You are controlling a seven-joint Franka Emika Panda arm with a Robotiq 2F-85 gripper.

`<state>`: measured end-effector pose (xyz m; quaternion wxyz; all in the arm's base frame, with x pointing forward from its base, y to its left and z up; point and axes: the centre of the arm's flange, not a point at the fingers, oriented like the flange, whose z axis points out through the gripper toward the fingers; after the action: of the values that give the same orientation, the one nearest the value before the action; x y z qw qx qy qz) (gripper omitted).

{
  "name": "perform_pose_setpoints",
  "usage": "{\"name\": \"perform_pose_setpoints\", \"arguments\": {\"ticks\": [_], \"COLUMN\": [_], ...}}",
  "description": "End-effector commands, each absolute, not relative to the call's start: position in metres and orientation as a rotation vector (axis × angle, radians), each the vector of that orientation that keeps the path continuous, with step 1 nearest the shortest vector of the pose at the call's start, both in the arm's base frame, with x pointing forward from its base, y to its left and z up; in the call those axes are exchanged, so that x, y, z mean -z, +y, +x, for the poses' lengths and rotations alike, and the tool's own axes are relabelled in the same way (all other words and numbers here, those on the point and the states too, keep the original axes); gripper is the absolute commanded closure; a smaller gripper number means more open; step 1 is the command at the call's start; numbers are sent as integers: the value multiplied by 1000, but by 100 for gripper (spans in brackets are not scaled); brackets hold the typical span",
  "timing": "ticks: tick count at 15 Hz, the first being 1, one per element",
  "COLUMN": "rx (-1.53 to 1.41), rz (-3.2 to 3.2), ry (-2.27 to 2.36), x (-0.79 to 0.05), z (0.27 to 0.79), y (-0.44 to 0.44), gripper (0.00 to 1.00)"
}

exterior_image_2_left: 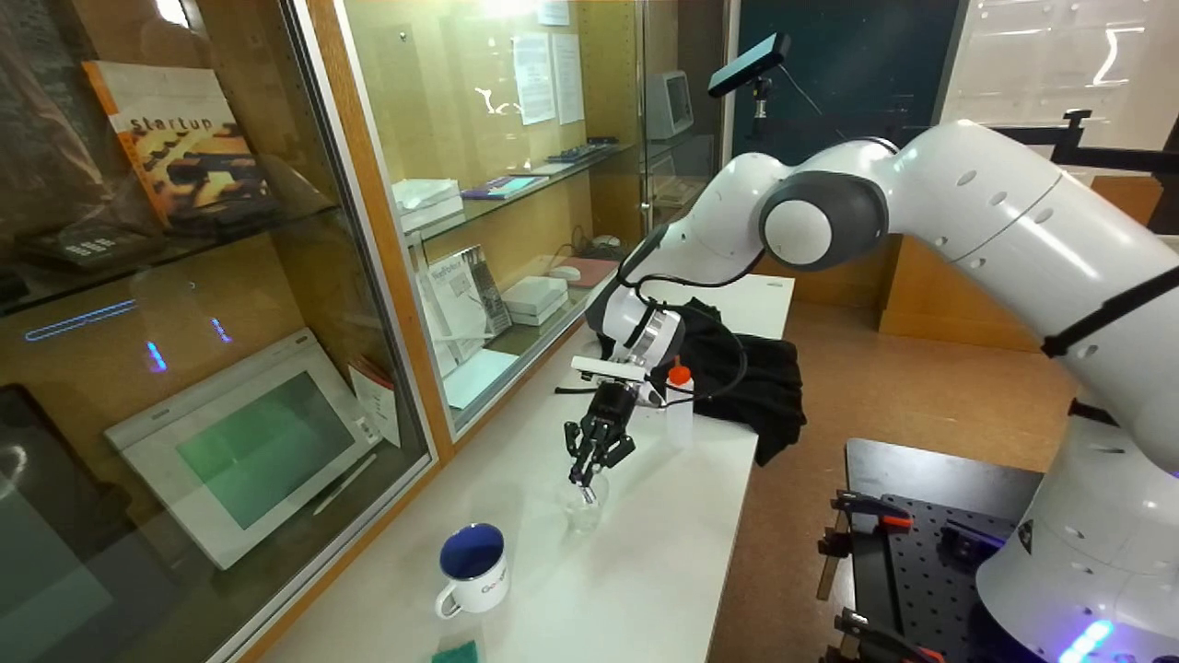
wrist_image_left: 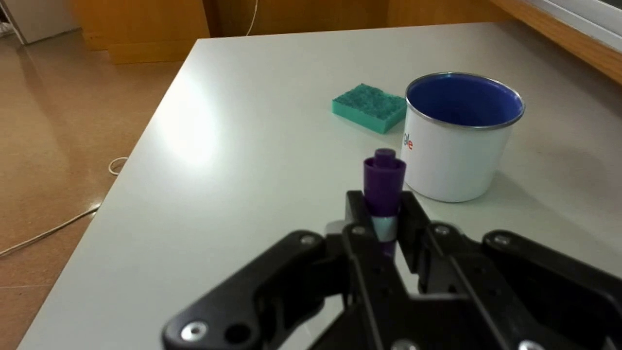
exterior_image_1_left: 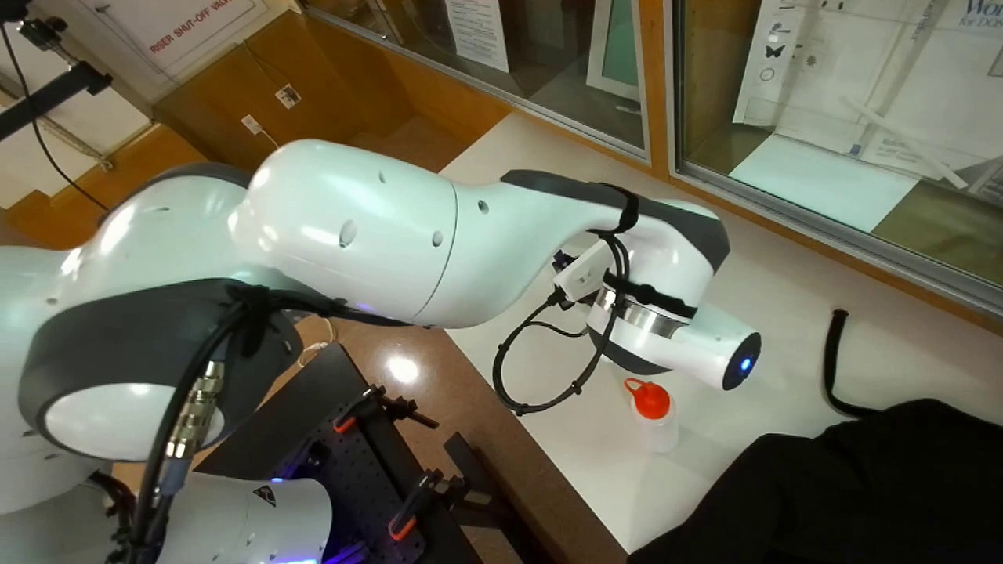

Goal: Put the cup upright, then put the marker in the cup

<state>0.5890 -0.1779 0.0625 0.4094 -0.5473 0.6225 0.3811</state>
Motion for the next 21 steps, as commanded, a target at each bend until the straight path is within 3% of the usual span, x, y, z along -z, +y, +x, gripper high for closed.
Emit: {"name": "perform_pose_setpoints", "arguments": {"ticks": [1, 21], "rx": [-942, -861], "rz": [-1391, -1470], "ry": [1579, 1531], "x": [-62, -51], "z": [598, 610], "y": [-177, -168], "gripper": [95, 95]}}
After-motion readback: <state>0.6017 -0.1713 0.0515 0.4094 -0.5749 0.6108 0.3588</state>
